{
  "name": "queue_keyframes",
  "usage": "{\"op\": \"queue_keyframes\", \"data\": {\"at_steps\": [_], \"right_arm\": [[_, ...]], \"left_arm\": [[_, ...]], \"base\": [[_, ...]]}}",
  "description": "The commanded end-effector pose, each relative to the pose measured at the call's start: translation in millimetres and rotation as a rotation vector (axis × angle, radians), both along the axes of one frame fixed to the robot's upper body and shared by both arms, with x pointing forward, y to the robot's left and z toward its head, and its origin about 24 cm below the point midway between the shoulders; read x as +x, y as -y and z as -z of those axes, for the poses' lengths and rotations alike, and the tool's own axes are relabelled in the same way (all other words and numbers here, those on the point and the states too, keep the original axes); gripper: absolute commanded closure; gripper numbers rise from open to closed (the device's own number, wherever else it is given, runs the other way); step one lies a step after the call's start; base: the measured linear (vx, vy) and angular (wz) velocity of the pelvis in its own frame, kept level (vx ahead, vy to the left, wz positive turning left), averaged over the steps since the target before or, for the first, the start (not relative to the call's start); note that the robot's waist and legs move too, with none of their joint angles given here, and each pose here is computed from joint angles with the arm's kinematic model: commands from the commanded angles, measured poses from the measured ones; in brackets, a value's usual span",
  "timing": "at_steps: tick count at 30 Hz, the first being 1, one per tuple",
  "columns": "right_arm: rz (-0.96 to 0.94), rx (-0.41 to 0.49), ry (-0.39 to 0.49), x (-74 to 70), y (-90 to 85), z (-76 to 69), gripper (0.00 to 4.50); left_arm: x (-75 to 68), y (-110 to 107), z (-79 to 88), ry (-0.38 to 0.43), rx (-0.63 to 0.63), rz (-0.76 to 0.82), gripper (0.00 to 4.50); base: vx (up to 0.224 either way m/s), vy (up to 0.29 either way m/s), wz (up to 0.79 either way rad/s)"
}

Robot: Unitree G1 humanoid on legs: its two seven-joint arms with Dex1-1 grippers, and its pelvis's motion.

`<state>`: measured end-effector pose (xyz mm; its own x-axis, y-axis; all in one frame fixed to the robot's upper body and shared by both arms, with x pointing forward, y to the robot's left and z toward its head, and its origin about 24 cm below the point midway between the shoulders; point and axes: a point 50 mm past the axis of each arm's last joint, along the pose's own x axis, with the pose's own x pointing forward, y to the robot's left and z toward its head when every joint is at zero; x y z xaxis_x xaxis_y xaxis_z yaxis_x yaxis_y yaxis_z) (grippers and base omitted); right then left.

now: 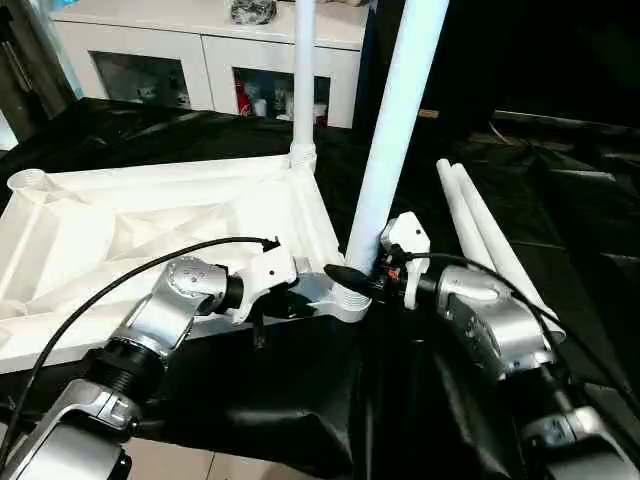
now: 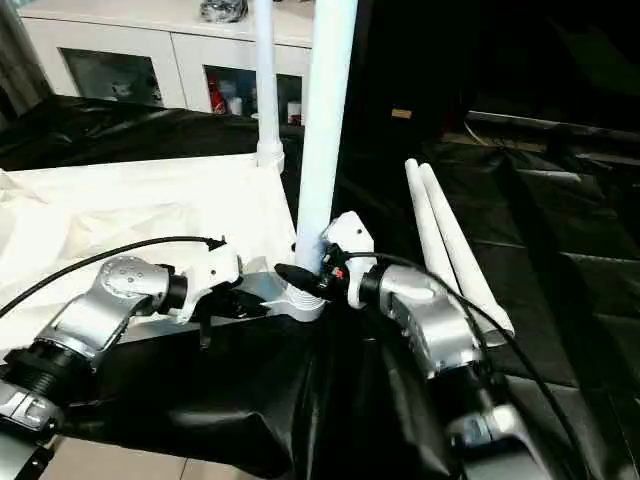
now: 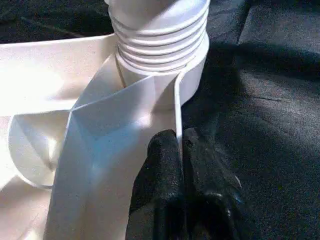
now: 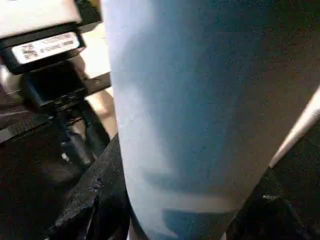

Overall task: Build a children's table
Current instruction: Insert table leg to table base

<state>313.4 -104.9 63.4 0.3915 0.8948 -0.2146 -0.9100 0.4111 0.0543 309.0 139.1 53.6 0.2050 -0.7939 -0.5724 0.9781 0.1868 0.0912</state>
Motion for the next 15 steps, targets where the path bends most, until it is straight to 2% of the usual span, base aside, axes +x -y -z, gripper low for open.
{"op": "queue_keyframes", "data": {"at_steps": [1, 9, 15], "right_arm": [[-0.101, -0.046, -0.169, -17.6, -3.4, 33.9, 2.61], [-0.260, -0.083, -0.141, -20.7, 0.1, 28.9, 2.61], [-0.276, -0.071, -0.127, -21.8, -0.3, 29.4, 2.61]], "left_arm": [[1.9, 3.0, -12.8, 0.057, -0.028, 0.041, 4.50], [-5.6, 3.0, -19.8, 0.049, -0.024, 0.149, 4.50], [-4.0, 1.2, -21.0, 0.061, -0.022, 0.123, 4.50]], "base": [[0.000, 0.000, 0.00], [0.000, 0.000, 0.00], [0.000, 0.000, 0.00]]}}
